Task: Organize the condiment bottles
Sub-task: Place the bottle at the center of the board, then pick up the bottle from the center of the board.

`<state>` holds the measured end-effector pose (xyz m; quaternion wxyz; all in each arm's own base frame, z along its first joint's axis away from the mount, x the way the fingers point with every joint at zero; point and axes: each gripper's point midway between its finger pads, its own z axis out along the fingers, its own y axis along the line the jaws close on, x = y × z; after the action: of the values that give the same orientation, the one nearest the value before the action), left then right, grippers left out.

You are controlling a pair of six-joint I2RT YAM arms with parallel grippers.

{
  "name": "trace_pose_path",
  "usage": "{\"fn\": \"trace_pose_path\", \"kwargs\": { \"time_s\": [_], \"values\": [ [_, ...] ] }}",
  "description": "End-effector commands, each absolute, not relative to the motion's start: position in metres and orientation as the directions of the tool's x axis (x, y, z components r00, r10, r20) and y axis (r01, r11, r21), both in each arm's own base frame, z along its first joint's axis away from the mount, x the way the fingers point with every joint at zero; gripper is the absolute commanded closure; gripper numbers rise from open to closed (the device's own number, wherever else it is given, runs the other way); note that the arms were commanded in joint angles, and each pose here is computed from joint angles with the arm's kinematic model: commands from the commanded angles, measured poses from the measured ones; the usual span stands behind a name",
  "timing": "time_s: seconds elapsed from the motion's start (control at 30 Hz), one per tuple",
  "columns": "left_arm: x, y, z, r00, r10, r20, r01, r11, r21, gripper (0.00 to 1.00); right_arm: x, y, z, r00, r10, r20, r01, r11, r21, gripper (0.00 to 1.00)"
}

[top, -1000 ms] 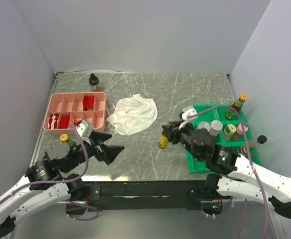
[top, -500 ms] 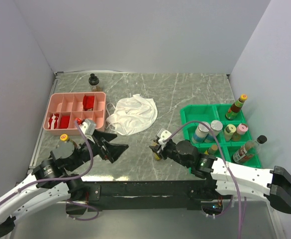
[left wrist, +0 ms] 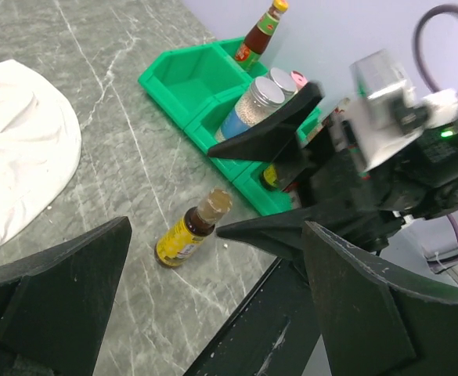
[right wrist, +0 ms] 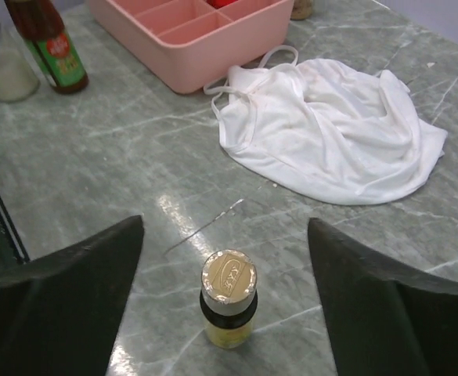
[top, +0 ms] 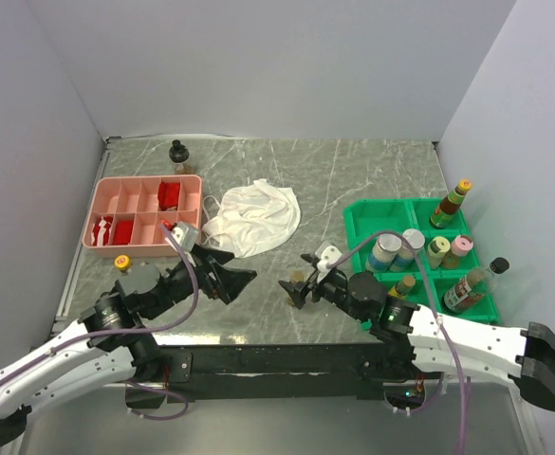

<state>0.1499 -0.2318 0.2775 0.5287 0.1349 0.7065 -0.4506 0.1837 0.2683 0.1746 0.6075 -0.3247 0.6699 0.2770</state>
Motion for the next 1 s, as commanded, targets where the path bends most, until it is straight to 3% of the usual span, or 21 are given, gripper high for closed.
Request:
{"fn": "trace_pose_path", "kwargs": {
  "time_s": [0.0,0.13,0.23,0.5,0.57,0.97],
  "values": [
    [0.159,-0.243,0.283,-0.383,-0.321,-0.866,0.676,0.542,-0.499,0.03,0.189,0.259,0.237,-0.098,0.096,-0.991,-0.704,0.697,0.137,0.05],
    [0.176,-0.258,0.268,-0.367,-0.29,-0.884,0.667,0.58,-0.467,0.01,0.203,0.215,0.286,-0.211,0.278,-0.937,-0.469,0.812,0.347,0.04],
    [0.182,-0.268,0.26,-0.347,-0.282,-0.895,0.685,0.575,-0.447,0.03,0.196,0.194,0.317,-0.26,0.378,-0.889,-0.388,0.802,0.454,0.05],
    [0.183,-0.311,0.227,-0.306,-0.193,-0.932,0.793,0.489,-0.362,0.21,0.173,0.172,0.398,-0.188,0.447,-0.874,-0.501,0.722,0.477,0.04],
    [0.186,-0.319,0.217,-0.295,-0.163,-0.942,0.801,0.496,-0.337,0.21,0.17,0.17,0.4,-0.164,0.444,-0.881,-0.529,0.714,0.458,0.0],
    [0.179,-0.365,0.191,-0.28,-0.054,-0.959,0.866,0.418,-0.276,0.19,0.159,0.147,0.404,-0.111,0.487,-0.866,-0.549,0.697,0.462,0.0]
  ]
}}
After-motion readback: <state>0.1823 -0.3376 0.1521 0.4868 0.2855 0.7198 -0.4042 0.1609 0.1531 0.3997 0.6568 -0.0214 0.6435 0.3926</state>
